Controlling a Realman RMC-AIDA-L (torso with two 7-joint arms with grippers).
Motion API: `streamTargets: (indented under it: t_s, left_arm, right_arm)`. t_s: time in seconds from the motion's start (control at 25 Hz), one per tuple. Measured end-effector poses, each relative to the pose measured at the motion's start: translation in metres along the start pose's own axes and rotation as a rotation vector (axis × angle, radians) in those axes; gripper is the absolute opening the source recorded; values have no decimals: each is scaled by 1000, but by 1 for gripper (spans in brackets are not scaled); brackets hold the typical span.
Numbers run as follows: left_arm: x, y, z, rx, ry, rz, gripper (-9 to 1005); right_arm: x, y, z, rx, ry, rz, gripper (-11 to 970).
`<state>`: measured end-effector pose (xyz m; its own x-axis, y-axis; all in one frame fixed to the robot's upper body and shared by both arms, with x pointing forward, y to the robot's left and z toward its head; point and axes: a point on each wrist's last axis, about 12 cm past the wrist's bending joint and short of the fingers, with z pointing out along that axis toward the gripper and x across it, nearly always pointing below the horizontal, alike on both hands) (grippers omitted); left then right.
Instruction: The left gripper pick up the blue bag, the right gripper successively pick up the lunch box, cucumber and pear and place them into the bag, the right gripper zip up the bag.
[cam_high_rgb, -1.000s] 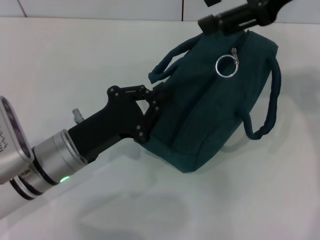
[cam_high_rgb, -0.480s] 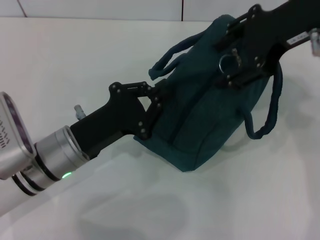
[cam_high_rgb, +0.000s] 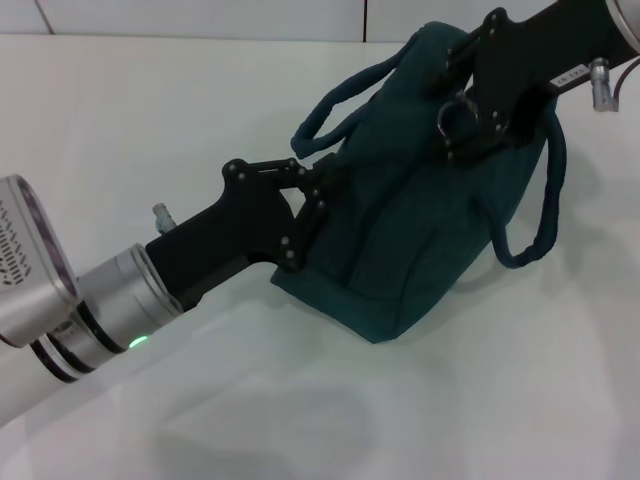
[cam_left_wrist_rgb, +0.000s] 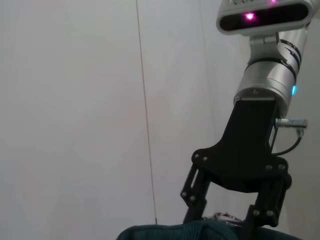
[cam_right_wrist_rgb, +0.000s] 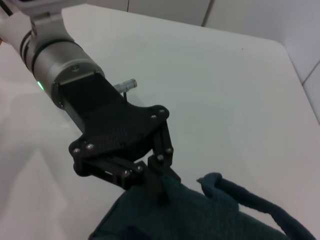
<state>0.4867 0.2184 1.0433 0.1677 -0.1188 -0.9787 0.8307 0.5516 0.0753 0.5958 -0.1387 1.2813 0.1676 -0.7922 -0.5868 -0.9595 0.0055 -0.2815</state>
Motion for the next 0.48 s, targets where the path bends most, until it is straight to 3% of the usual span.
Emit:
streamTargets:
  t_s: [0.2, 0.48]
  left_arm:
    - [-1, 2, 0, -11, -3, -1, 49]
    - [0, 1, -3, -16, -1, -3, 49]
  right_arm:
    - [3, -2, -1, 23, -13, 13, 572]
    - [12, -8, 1, 98, -42, 50, 295]
